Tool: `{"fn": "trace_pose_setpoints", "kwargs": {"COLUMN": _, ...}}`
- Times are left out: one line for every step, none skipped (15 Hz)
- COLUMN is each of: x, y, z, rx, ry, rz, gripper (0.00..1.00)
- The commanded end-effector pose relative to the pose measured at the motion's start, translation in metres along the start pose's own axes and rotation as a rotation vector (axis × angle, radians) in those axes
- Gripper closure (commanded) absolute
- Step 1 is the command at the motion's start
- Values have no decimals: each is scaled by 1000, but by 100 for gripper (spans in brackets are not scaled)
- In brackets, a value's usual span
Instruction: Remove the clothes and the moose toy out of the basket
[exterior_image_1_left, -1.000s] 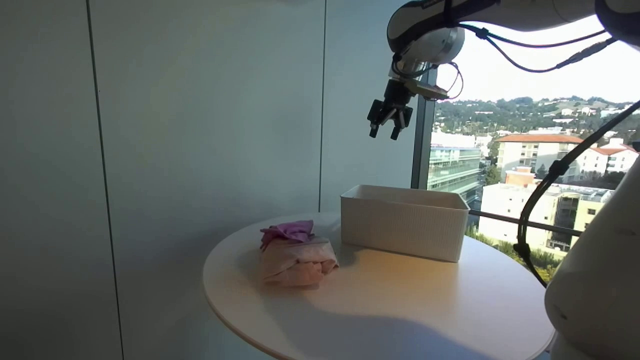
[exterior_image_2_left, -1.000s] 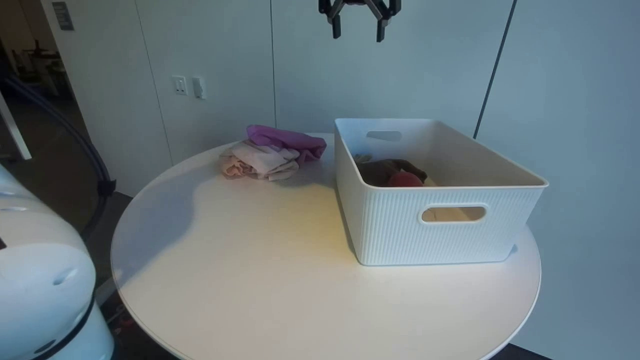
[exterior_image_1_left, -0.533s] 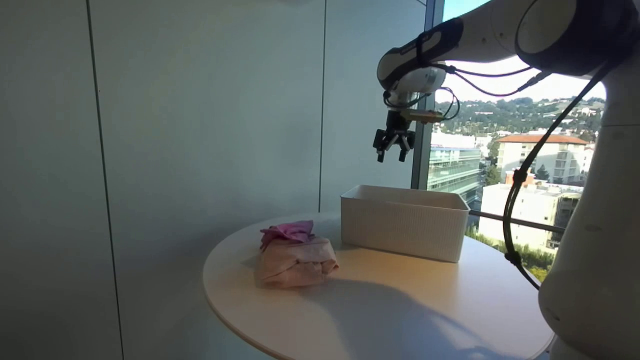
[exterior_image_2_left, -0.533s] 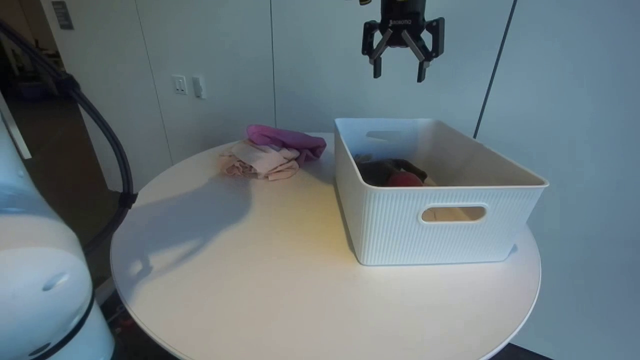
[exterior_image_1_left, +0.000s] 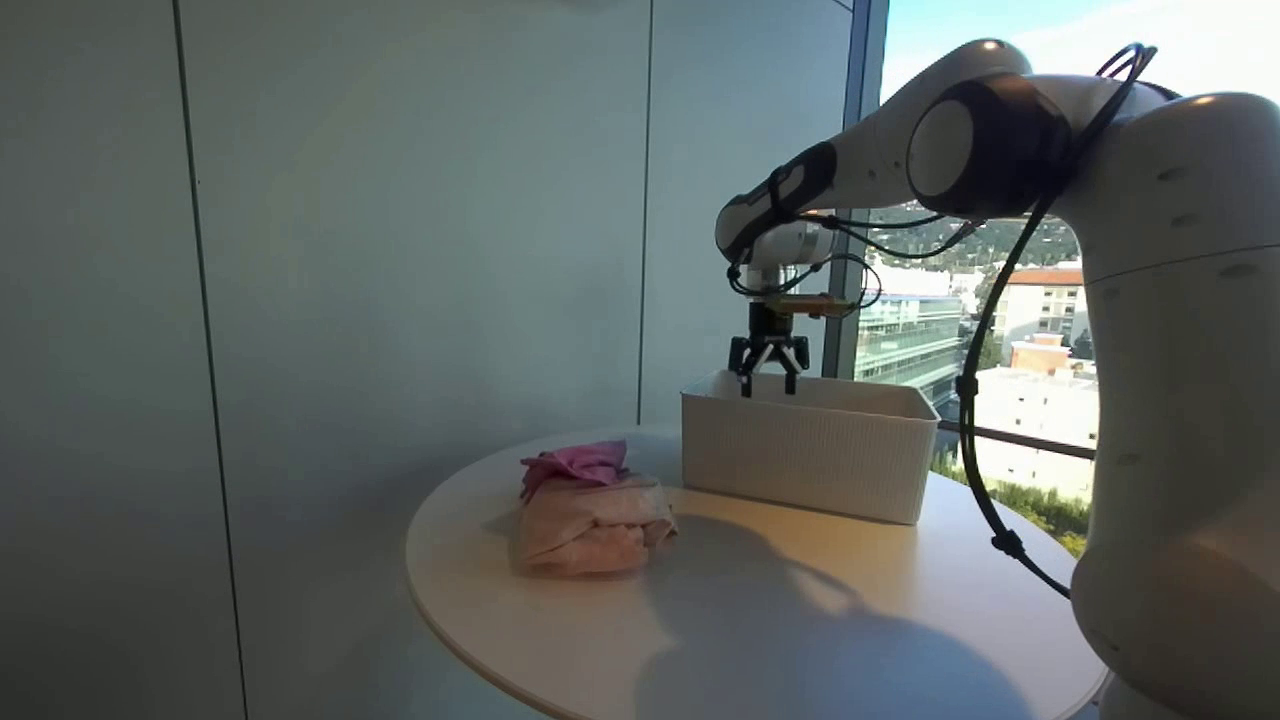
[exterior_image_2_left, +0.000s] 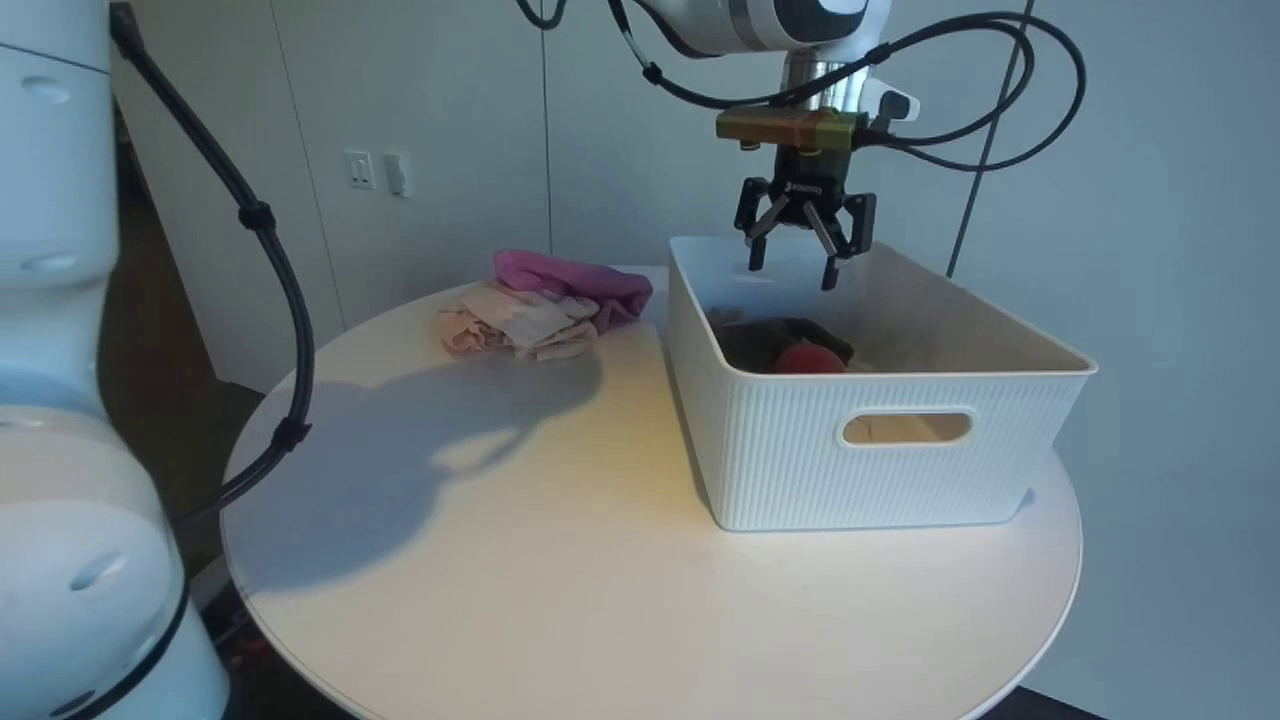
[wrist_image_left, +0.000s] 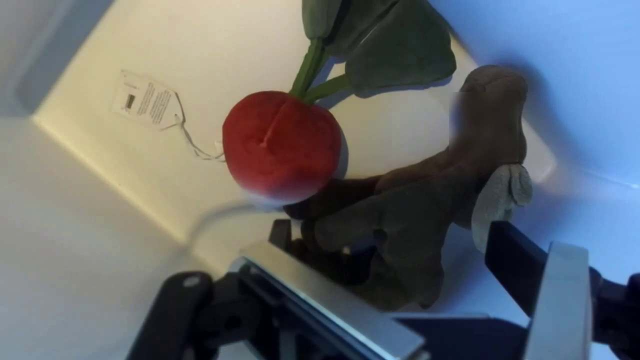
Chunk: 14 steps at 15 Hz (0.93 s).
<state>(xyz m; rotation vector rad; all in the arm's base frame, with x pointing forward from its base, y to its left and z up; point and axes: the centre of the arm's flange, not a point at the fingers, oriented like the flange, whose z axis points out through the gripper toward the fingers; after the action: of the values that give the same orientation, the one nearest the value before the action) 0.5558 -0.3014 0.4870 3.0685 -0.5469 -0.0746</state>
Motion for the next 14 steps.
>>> {"fn": "trace_pose_setpoints", "kwargs": {"x": 27, "y": 3, "z": 25, "rx": 68, "ry": -49, "rz": 82, "gripper": 0}}
{"fn": "trace_pose_setpoints", "kwargs": {"x": 29, "y": 0, "z": 35, "rx": 90, "ry": -57, "rz": 102, "gripper": 0}}
{"fn": "trace_pose_setpoints", "kwargs": {"x": 29, "y": -1, "z": 42, "rx": 110, "ry": -65, "rz": 121, "gripper": 0}}
{"fn": "trace_pose_setpoints", "kwargs": {"x": 29, "y": 0, "z": 49, "rx": 122, "ry": -71, "rz": 142, "gripper": 0}}
{"fn": "trace_pose_setpoints", "kwargs": {"x": 31, "y": -1, "z": 57, "rx": 135, "ry": -80, "rz": 154, "gripper": 0}}
{"fn": "trace_pose_setpoints", "kwargs": {"x": 33, "y": -2, "z": 65, "rx": 140, "ry": -89, "rz": 166, "gripper": 0}}
{"fn": "trace_pose_setpoints", "kwargs": {"x": 34, "y": -4, "z": 75, "rx": 147, "ry": -103, "rz": 184, "gripper": 0}}
{"fn": "trace_pose_setpoints", "kwargs": {"x": 35, "y": -3, "z": 82, "rx": 155, "ry": -112, "rz": 203, "gripper": 0}}
{"fn": "trace_pose_setpoints", "kwargs": {"x": 35, "y": -5, "z": 92, "rx": 162, "ry": -123, "rz": 217, "gripper": 0}}
{"fn": "trace_pose_setpoints", "kwargs": {"x": 36, "y": -7, "z": 98, "rx": 168, "ry": -132, "rz": 228, "gripper": 0}}
{"fn": "trace_pose_setpoints", "kwargs": {"x": 38, "y": -6, "z": 105, "rx": 170, "ry": -141, "rz": 240, "gripper": 0}}
{"fn": "trace_pose_setpoints", "kwargs": {"x": 37, "y": -9, "z": 110, "rx": 177, "ry": -153, "rz": 245, "gripper": 0}}
{"fn": "trace_pose_setpoints", "kwargs": {"x": 38, "y": -8, "z": 113, "rx": 190, "ry": -162, "rz": 252, "gripper": 25}}
{"fn": "trace_pose_setpoints", "kwargs": {"x": 38, "y": -10, "z": 115, "rx": 196, "ry": -165, "rz": 260, "gripper": 26}}
